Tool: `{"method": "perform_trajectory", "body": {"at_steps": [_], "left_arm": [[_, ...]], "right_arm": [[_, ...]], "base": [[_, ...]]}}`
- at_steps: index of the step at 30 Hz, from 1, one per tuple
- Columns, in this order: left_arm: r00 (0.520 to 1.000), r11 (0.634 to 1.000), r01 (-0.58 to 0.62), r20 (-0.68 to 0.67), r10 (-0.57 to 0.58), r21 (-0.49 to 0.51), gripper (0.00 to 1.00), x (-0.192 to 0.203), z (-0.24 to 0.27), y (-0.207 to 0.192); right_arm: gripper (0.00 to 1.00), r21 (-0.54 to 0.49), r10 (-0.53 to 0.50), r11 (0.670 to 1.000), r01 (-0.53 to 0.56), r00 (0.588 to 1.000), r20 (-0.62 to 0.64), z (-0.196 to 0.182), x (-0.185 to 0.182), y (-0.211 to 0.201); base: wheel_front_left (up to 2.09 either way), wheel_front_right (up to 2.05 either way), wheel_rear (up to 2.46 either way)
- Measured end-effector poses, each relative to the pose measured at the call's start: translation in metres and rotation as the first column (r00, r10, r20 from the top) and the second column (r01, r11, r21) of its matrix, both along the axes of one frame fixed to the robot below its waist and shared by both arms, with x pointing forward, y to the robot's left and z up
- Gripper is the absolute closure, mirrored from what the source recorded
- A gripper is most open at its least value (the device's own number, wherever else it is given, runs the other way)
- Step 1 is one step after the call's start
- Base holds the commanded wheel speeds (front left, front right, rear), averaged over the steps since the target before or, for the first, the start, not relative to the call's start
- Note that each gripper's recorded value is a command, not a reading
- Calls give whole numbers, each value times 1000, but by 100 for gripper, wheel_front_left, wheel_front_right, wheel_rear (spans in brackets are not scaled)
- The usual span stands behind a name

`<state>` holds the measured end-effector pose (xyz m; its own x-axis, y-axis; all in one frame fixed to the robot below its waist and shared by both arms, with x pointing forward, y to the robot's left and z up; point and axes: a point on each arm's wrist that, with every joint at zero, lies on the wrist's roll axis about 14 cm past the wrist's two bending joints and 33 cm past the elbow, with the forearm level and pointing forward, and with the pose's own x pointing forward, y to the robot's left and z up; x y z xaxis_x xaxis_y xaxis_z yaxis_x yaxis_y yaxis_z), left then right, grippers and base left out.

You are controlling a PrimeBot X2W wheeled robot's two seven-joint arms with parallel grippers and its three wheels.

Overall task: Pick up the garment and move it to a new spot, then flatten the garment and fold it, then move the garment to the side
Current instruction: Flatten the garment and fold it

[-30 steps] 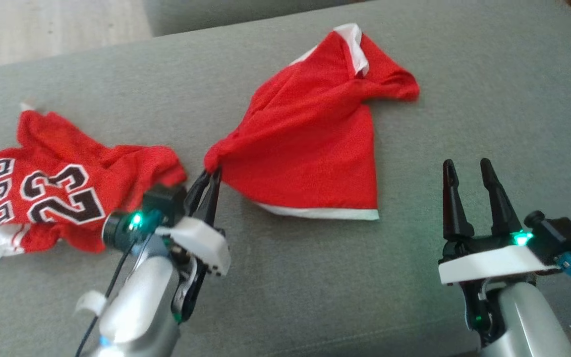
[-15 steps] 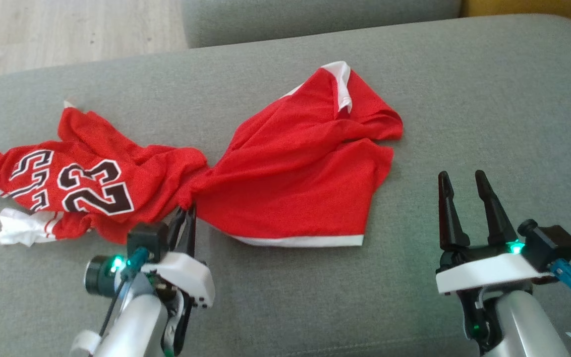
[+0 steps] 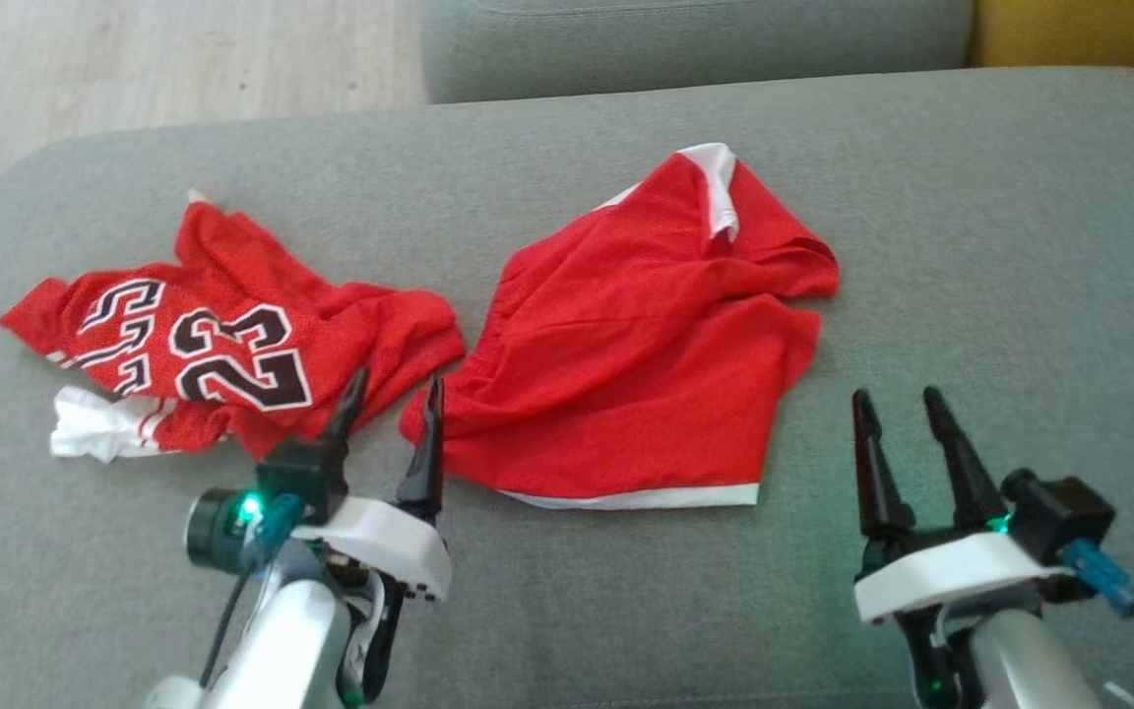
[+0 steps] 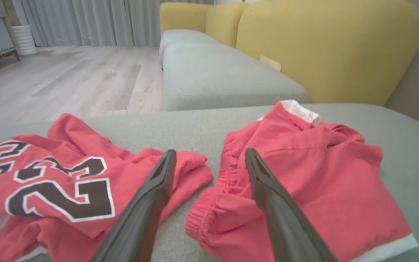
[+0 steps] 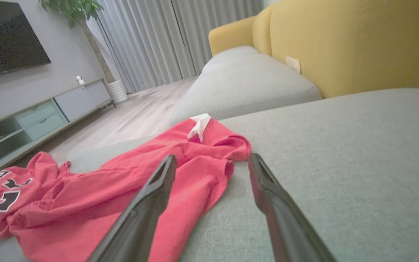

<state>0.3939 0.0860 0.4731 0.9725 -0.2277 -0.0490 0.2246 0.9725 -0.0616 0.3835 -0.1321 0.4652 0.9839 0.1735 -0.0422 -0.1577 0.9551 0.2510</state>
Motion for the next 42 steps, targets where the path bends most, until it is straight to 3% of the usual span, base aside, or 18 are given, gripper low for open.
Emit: {"method": "perform_trajectory", "body": {"at_steps": [5,12,22,23,24,25,35,42], "left_arm": [[997,998,-49,65,52,-39,0,-6,21,14],[996,996,-79,43,81,-48,0,-23,14,26],[994,993,-102,36,104,-54,0,-27,12,36],[994,994,-98,33,100,-55,0,-27,11,35],[994,994,-99,31,101,-56,0,-27,11,35],[994,993,-100,30,102,-56,0,-27,10,36],[995,994,-89,41,92,-61,0,-25,14,32],[996,994,-59,65,65,-87,0,-25,24,21]], "right_arm": [[0,-10,61,998,-63,993,-105,-32,-6,19],[0,22,160,987,-159,955,-249,-68,-16,51],[0,71,211,977,-199,913,-349,-90,0,73],[11,73,212,977,-199,909,-360,-92,1,74],[83,71,214,977,-202,906,-367,-94,2,74],[100,66,215,976,-206,905,-367,-95,4,75],[100,-48,98,992,-120,938,-332,-86,28,35],[100,-205,-119,976,76,972,-204,-54,40,-44]], "base": [[0,0,0],[0,0,0],[0,0,0],[0,0,0],[0,0,0],[0,0,0],[0,0,0],[0,0,0]]}}
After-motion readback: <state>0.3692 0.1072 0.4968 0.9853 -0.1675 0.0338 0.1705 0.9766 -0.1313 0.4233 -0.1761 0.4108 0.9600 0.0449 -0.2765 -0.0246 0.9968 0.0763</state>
